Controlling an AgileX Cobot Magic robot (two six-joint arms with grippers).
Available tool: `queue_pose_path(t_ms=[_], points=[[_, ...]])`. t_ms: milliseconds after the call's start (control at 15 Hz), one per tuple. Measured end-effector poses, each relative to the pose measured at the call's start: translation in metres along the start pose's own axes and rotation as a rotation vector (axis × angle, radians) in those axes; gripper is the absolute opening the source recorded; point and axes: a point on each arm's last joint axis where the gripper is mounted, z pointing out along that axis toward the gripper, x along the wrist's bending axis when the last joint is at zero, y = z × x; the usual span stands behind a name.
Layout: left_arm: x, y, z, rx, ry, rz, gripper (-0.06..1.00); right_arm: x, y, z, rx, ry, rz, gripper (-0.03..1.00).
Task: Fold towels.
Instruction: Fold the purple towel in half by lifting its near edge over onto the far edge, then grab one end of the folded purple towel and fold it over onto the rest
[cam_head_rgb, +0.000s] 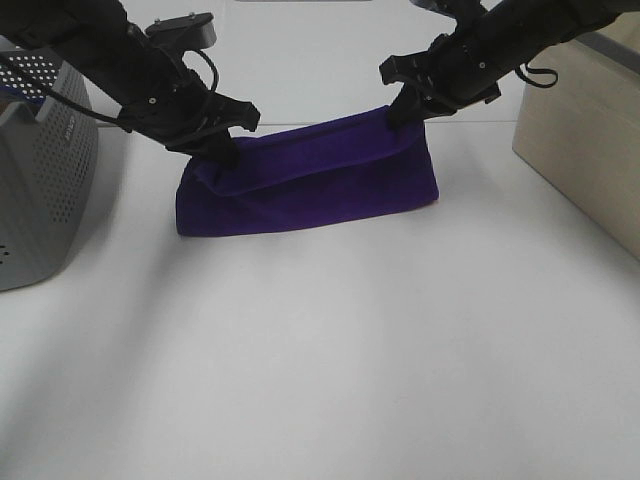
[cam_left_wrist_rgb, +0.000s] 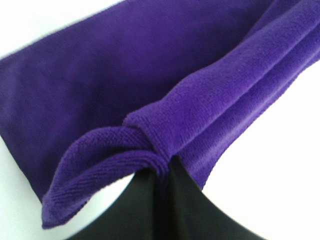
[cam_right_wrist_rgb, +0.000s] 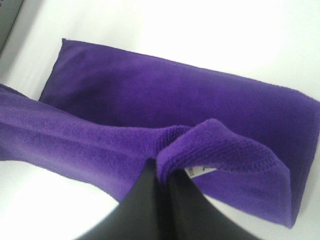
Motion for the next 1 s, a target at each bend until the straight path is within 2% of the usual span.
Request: queue_pose_path(t_ms=[133, 333, 533, 600, 667, 800, 867, 1000], points=[[0.008, 0.011, 0.025, -0.004, 0.014, 0.039, 0.01, -0.011, 0.006, 0.019, -0.019, -0.027, 0.01, 0.03], [0.015, 0.021, 0.046, -0.015, 0.032, 0.067, 0.02, -0.026, -0.004, 0.044, -0.001, -0.057, 0.031, 0.03], [0.017, 0.024, 0.052, -0.021, 0.037, 0.076, 0.12, -0.031, -0.008, 0.051, 0.004, -0.067, 0.036, 0.1], [0.017, 0.024, 0.052, -0.02, 0.041, 0.081, 0.23, -0.031, -0.007, 0.051, -0.001, -0.071, 0.046, 0.21], [0.019, 0.024, 0.052, -0.018, 0.05, 0.089, 0.37, -0.031, -0.007, 0.051, -0.002, -0.073, 0.059, 0.38], [0.028, 0.023, 0.048, 0.013, 0.083, 0.075, 0.74, -0.032, -0.012, 0.051, 0.047, -0.082, 0.053, 0.77], [0.034, 0.023, 0.043, 0.048, 0.099, 0.056, 0.84, -0.032, -0.013, 0.049, 0.086, -0.091, 0.036, 0.87], [0.048, 0.024, 0.028, 0.145, 0.121, 0.032, 0.89, -0.028, -0.008, 0.036, 0.138, -0.119, 0.024, 0.94]])
